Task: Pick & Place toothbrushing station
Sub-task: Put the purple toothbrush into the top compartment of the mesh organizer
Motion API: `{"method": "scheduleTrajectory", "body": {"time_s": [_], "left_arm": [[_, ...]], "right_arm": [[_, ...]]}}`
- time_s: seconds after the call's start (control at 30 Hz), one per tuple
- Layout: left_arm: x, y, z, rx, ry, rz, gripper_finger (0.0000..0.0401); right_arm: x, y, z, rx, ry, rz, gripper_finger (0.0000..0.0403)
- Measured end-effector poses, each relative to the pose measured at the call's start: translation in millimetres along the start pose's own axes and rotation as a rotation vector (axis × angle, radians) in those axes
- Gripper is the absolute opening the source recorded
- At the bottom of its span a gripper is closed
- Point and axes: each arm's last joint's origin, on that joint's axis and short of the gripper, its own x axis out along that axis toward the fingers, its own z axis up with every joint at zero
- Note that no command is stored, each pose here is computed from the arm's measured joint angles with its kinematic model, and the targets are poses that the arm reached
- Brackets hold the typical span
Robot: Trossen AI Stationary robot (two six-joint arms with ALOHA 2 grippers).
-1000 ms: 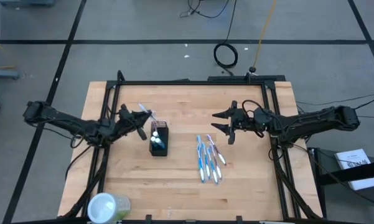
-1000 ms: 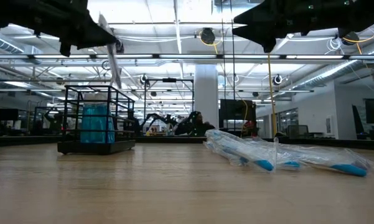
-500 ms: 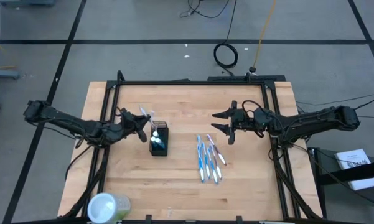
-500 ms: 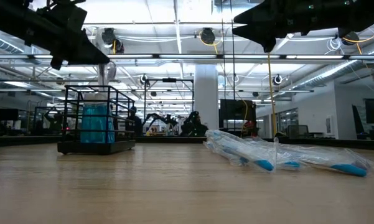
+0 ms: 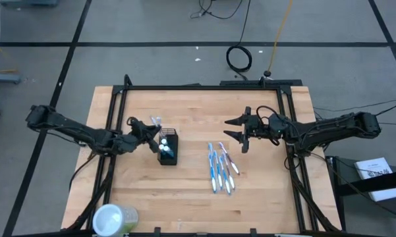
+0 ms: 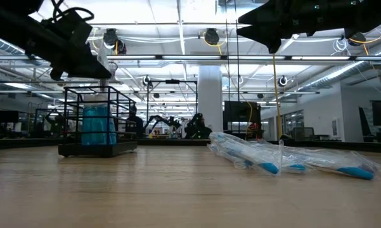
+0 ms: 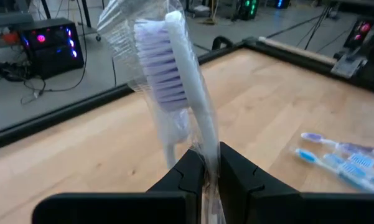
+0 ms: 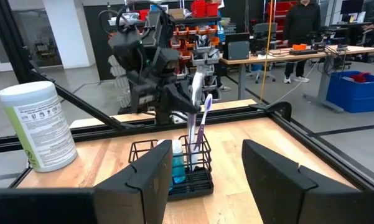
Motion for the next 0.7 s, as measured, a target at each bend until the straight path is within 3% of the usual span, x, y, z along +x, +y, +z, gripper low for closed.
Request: {"method": "scheduleTrajectory", "body": {"time_s": [0.7], "left_arm": [[21.7,-15.3,-25.9,-0.005,0.075,0.028,0.0031]], "right_arm": [[0.0,0.0,0.0,0.002,0.0,0.0,0.0187]]}}
